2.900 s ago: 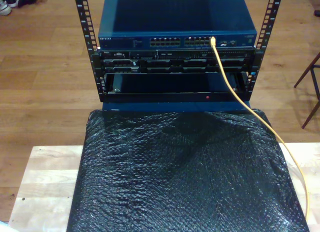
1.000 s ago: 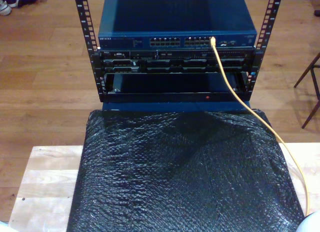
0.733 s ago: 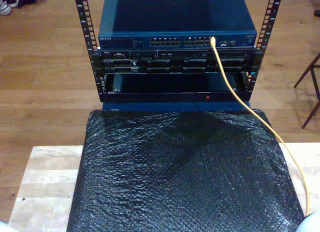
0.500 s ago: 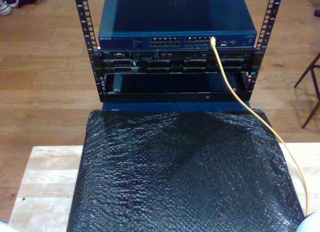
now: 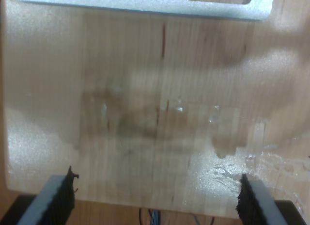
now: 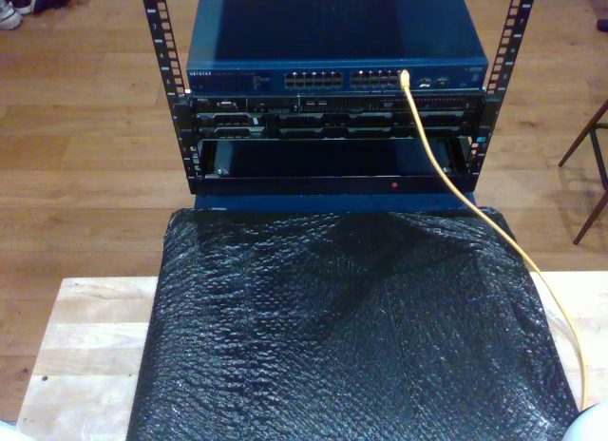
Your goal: Grab the cable and plug it in
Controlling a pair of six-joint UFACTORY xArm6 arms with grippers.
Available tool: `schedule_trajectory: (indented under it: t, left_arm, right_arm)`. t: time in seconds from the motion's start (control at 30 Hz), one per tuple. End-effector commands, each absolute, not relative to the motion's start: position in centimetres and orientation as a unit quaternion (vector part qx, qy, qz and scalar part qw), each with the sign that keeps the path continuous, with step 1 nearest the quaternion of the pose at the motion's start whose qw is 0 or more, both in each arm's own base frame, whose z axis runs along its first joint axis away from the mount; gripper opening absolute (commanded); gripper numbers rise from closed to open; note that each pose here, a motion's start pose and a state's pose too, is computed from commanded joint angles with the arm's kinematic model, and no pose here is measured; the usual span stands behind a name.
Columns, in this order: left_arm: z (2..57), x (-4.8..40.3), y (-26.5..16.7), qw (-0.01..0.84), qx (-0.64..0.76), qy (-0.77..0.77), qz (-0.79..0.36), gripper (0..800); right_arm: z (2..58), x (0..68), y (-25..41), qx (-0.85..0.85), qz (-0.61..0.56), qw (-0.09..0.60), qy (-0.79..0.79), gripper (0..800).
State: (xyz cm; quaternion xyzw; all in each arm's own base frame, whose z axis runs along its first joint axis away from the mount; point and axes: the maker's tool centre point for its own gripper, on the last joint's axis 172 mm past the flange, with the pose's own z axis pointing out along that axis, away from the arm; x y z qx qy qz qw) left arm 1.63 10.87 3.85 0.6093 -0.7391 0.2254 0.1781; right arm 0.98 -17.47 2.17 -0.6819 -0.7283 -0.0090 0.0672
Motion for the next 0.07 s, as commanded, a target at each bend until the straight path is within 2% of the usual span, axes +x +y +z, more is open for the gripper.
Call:
schedule_trajectory:
  t: [0.07]
  left_arm:
    - [3.86, 1.63, 10.83, 0.179, 0.609, -0.739, 0.226, 800]
  right_arm:
    - [2.17, 0.98, -17.47, -0.682, -0.009, 0.067, -0.728, 800]
